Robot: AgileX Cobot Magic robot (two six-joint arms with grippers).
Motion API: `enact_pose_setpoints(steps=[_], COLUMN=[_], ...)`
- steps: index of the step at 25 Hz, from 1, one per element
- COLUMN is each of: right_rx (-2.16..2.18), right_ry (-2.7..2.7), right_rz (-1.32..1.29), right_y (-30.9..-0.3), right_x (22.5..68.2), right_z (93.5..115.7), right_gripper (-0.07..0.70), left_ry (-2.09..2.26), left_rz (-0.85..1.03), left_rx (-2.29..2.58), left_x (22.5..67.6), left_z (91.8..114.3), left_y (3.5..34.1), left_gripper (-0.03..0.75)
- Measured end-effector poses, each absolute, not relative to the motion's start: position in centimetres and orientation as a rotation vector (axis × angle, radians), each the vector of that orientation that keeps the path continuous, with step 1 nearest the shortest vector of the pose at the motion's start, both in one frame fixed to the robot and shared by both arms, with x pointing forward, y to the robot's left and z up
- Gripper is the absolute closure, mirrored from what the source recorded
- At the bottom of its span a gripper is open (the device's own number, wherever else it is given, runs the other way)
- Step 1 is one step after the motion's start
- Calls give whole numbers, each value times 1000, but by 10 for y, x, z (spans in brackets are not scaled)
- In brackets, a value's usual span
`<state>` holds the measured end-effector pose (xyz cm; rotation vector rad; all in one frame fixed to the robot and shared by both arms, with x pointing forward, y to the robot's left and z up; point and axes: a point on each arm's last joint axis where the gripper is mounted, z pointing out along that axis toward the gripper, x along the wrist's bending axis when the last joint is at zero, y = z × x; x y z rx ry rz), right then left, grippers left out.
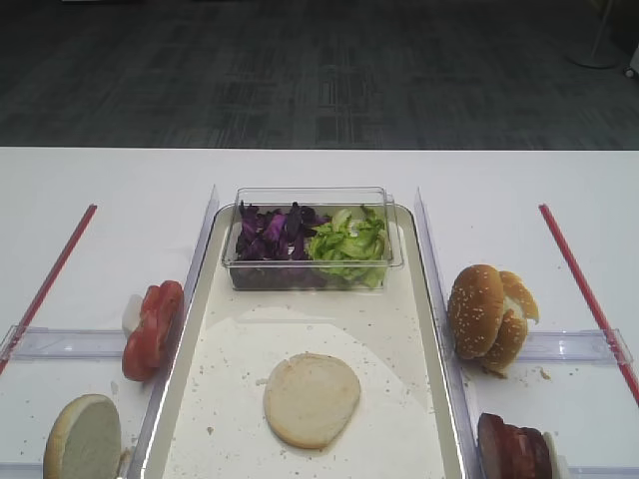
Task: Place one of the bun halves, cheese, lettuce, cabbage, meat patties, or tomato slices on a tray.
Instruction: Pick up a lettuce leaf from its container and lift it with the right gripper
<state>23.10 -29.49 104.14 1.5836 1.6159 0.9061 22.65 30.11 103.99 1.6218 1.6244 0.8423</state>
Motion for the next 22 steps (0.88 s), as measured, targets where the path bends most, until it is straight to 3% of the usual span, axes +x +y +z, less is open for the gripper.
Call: enact_pose_setpoints(steps=[22], right_rx=[1584], right_ry=[1616], right_rz=[906], right_y=[-295], right_x=[231], right_z=[1041], right_gripper=[-45], left_ry=[1624], left_rz=[842], left_rx=[1622], left_x=[227], left_z=[1040], left_y=[301], left_gripper=[307])
